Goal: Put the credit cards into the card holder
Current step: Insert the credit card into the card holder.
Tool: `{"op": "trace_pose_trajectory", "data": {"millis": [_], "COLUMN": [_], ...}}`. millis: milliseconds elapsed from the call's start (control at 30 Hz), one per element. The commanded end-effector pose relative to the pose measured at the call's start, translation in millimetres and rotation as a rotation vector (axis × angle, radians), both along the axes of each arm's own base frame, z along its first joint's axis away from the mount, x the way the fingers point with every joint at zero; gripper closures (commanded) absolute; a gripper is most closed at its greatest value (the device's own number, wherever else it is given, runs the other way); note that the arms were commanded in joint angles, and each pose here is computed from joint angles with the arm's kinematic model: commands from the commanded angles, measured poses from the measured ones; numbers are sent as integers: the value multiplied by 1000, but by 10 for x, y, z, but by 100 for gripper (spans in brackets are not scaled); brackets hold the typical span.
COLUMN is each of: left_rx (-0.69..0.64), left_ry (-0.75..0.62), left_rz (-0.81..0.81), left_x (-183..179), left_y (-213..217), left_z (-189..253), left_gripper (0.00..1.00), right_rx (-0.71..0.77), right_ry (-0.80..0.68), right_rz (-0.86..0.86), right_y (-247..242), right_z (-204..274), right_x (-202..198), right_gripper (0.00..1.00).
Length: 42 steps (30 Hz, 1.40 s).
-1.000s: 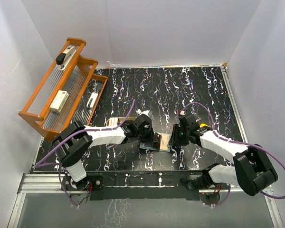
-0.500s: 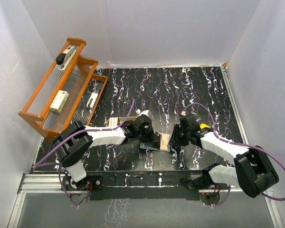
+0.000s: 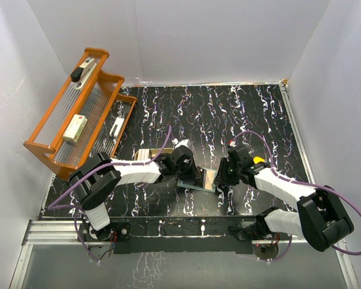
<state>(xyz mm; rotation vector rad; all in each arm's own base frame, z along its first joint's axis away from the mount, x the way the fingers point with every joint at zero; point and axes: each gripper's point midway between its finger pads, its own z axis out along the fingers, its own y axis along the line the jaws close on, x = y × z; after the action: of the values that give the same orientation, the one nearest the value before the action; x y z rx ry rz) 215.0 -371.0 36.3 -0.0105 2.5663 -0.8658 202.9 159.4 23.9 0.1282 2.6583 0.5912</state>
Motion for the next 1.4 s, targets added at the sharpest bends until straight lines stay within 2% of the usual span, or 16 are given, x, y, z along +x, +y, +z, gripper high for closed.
{"op": "trace_pose_trajectory", "data": {"millis": [0,100,200,600,833,1167,1367], "left_rx": [161,192,213,210,200,206,178], "left_ry": [-1,-25,-52,-122,-155,-145,-129], "left_rz": [20,21,13,18,17,-2,-21], "left_x": [-46,-20,11,112,149,133,101], "left_y": [255,301,313,295,289,278,206], "left_z": [-259,-208,-145,189,299,188,129], "left_gripper": [86,72,63,50,47,46,46], "right_rx": [5,8,6,-18,-2,-3,-22], "right_ry": [10,5,1,-28,-50,-69,-58], "right_rz": [10,9,10,10,16,39,46], "right_y": [19,29,33,17,58,137,168], "right_z": [-27,-3,15,104,232,310,236], "right_x": [-45,-26,-9,80,134,119,123], "right_gripper": [74,74,74,74,73,55,52]}}
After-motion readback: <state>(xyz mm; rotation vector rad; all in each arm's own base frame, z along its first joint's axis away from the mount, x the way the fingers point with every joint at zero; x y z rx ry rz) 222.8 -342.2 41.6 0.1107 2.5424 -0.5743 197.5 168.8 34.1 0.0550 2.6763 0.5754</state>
